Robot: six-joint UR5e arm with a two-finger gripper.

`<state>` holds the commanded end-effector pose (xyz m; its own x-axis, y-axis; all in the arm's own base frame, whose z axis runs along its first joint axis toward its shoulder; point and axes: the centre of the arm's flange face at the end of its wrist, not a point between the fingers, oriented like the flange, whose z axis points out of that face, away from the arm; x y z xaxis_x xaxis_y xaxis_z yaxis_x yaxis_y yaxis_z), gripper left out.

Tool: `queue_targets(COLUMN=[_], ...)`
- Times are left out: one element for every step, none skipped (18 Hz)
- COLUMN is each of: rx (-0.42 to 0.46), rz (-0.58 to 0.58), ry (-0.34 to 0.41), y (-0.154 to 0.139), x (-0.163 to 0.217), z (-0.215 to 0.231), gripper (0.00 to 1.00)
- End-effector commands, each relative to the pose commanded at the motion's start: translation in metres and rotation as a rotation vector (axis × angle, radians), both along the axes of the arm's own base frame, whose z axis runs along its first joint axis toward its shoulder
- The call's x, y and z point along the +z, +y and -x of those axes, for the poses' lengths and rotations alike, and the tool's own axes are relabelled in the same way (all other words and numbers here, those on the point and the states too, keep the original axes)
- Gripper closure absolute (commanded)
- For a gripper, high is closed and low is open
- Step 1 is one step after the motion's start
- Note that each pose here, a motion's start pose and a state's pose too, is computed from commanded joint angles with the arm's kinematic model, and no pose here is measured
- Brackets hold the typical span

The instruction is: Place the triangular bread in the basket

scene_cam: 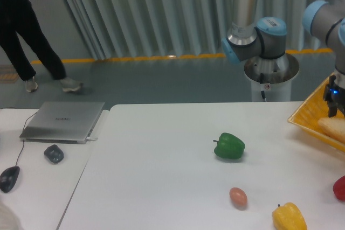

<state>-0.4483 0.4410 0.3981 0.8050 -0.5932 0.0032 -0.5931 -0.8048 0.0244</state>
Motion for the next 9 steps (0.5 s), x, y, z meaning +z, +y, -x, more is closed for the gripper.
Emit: queue_targets(rx=[0.0,0.0,0.0,0.0,0.0,0.0,0.0,0.0,0.0], rz=[-0.004,-0.007,-0.006,-0.006,-0.006,-0.006,-0.006,-0.007,-0.006], ry=[0.003,0.005,0.004,0.003,0.003,0.003,0.003,0.003,0.003], y=[0.0006,0.0012,0.001,0.001,0.001,0.001,0.001,0.0012,0.001], x=[-0.0004,-0.0014,-0.0022,-0.0022,-0.0022,-0.0022,-0.0022,-0.0022,-0.0022], z=[0.0007,0.0013,0.001,0.001,0.001,0.001,0.001,0.001,0.001], gripper=[0.0,0.0,0.0,0.0,0.0,0.0,0.0,0.0,0.0])
